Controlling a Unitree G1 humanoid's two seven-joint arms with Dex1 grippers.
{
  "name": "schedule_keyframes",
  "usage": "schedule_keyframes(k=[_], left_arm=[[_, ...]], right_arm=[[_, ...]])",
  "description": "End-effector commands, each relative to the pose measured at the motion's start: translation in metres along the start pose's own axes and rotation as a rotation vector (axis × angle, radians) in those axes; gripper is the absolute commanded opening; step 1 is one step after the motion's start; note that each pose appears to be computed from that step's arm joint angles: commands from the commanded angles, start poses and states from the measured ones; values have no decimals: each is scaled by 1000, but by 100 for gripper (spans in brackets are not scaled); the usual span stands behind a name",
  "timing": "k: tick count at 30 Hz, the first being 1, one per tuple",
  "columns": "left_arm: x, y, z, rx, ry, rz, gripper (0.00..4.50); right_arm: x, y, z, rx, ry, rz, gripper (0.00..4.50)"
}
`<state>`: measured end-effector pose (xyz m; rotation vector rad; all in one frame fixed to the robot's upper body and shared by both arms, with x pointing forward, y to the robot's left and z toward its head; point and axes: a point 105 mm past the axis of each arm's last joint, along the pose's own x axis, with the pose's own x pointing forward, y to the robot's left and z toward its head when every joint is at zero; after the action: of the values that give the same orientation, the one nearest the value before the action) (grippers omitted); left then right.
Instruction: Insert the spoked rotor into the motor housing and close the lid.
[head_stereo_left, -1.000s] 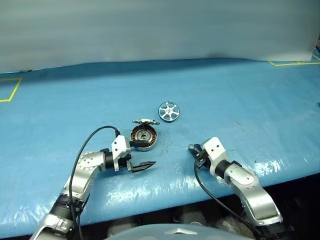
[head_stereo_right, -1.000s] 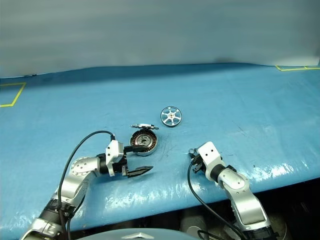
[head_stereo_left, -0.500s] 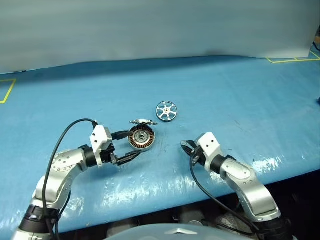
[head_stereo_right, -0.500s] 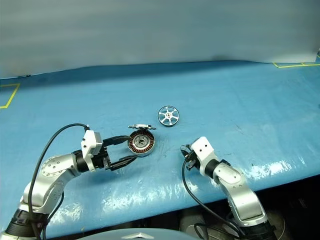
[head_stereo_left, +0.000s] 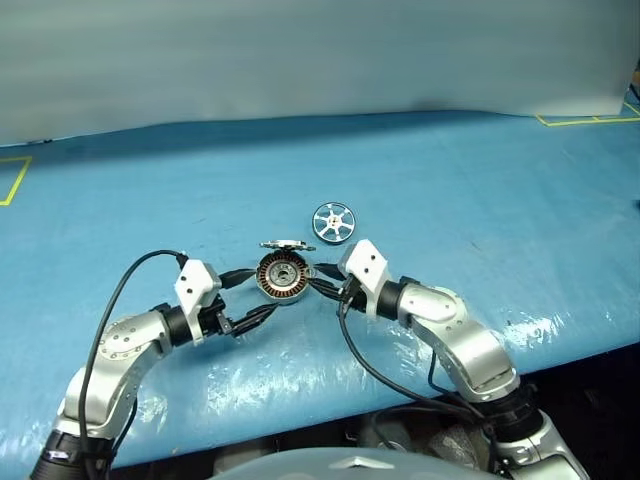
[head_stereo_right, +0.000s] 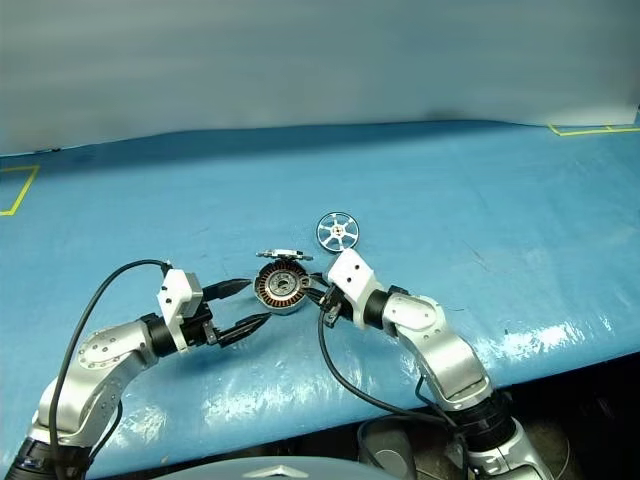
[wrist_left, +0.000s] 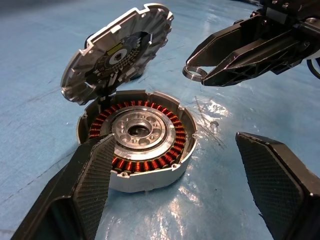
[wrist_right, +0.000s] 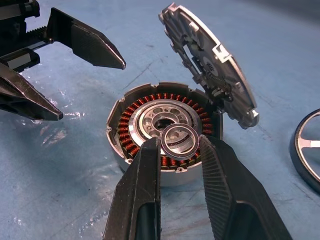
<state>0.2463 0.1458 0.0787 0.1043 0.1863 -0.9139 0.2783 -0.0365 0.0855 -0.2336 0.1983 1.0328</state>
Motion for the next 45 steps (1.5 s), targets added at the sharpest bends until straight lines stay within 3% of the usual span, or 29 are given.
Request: schedule_keyframes(k=[1,6,12,16,45], left_arm=[[1,-3,12,47,-58,25,413],[1,-5,9,63,-91,67,413],[1,-6,10,39,-117,83,413],[1,-8,5,29,-100,79,413],[1,-2,2,51,-65,77,413]], right_arm=[[12,-1,12,-15,-45,21,76],[30,-4,16,51,-77,34,76],[41,10,17,-7,-57,122,76],[48,4,10,0,-37,88,76],[50,-2,-4,-13,8,46,76]])
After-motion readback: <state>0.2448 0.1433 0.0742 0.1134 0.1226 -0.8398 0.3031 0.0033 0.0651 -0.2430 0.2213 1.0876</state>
